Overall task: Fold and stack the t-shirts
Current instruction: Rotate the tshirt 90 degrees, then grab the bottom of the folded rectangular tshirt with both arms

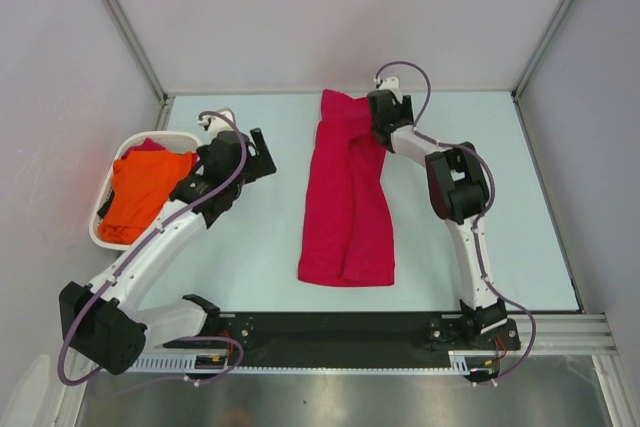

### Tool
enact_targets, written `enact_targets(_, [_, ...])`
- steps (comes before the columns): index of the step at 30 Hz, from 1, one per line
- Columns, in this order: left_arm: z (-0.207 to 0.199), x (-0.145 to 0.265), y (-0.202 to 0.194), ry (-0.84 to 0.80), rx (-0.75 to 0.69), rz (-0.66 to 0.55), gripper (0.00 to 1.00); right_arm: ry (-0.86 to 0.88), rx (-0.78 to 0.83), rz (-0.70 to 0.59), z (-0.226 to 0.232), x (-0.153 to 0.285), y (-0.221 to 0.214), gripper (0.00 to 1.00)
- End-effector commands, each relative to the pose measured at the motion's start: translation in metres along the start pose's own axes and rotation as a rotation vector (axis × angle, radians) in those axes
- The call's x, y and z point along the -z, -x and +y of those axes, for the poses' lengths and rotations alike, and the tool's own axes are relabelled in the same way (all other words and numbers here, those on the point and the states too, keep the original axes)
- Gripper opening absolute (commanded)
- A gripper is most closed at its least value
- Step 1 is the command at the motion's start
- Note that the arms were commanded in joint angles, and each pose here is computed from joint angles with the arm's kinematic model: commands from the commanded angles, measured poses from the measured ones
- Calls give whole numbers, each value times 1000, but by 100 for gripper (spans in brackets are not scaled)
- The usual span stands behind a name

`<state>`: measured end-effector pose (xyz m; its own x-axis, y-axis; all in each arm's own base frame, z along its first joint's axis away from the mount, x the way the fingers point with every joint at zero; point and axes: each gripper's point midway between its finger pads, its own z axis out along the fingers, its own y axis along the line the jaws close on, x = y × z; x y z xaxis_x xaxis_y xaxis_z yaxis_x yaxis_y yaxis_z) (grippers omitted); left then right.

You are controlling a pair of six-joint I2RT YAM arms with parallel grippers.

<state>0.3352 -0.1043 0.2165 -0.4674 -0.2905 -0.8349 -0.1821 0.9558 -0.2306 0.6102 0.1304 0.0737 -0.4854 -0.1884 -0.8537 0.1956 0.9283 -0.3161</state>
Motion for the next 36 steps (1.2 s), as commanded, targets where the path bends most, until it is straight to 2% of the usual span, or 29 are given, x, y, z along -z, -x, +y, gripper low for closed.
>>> enact_targets(1, [-19,9,-3,-95,17,-18,100,-27,-199,-127,-65,68,73,67])
enact_targets(3, [-26,6,-14,-137,24,-2,100,11,-246,-106,-87,103,71,67])
enact_targets(4, [-28,2,-34,-169,14,48,99,17,-272,-83,-97,112,63,66])
enact_targets(8, [-37,-8,-73,-248,25,131,100,203,-436,-12,-107,167,39,61])
enact_targets(10, [-37,-12,-95,-270,23,185,99,297,-475,60,-109,194,9,60])
enact_targets(11, [-41,-11,-105,-300,29,223,100,342,-492,90,-105,203,-3,63])
enact_targets(12, [-41,-13,-115,-302,41,253,100,382,-523,126,-100,211,-15,83])
enact_targets(13, [-40,-14,-125,-309,47,275,100,404,-537,170,-100,224,-39,84])
enact_targets(15, [-42,-14,-140,-325,66,325,100,480,-608,251,-93,238,-63,80])
enact_targets(16, [-41,-15,-149,-331,73,339,100,499,-621,308,-91,248,-92,80])
enact_targets(23, [-43,-11,-193,-375,104,473,100,683,-764,553,-66,299,-172,74])
enact_targets(36, [-56,15,-285,-405,73,726,99,825,-834,885,-42,355,-250,72])
